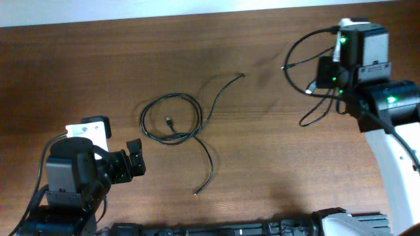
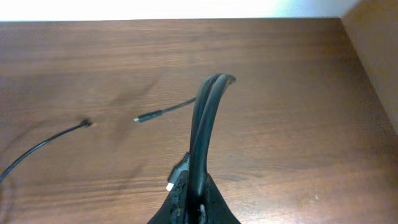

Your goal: Untangle cables

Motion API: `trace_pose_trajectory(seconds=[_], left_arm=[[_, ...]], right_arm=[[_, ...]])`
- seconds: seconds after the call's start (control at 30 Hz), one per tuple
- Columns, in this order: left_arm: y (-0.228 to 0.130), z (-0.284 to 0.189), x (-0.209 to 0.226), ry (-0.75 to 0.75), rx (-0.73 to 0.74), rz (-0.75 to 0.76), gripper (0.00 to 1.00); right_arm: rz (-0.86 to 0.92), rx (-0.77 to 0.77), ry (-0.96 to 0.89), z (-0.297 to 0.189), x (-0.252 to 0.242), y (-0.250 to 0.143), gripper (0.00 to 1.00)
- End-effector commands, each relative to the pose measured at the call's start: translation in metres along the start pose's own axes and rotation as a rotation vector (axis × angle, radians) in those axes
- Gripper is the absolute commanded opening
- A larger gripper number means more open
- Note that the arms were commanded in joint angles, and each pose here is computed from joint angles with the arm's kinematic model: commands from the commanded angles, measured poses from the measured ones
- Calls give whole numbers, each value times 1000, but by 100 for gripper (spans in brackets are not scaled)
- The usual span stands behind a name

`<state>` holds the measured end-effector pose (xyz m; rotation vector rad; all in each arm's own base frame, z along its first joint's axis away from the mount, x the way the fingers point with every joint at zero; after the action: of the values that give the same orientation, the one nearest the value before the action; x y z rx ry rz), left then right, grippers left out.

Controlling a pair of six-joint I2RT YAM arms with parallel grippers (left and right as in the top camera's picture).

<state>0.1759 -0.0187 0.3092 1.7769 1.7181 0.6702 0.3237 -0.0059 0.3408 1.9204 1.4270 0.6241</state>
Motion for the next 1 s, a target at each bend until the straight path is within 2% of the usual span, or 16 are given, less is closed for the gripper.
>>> trace_pose_trajectory(seconds=[0.0, 0.2, 0.5, 0.67, 0.93, 0.97], left_arm=[[1, -2, 2, 15, -8, 18, 99], [1, -2, 2, 15, -8, 18, 99], [1, -2, 2, 15, -8, 18, 99], [1, -2, 2, 15, -8, 18, 99], [1, -2, 2, 15, -8, 18, 99], [1, -2, 2, 15, -8, 18, 99]], right_arm=[[136, -23, -81, 2, -29, 9, 4], [234, -28, -148, 5, -57, 12, 4], [251, -72, -162, 5, -62, 21, 4], [276, -188, -338, 5, -84, 40, 4], [281, -204, -532, 65, -99, 51, 4], [325, -226, -572, 98, -117, 58, 4]])
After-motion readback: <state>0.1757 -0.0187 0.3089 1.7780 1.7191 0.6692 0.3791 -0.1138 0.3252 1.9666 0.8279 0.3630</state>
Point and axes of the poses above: each gripper's point midway between its finger pads, its own z axis out along the fingers, its own x axis along the line the jaws close on, y = z × x, the point moved 4 cm from there along -z, back along the fingers, and after that the axes turned 8 degrees about z, right-handed, at the moved point
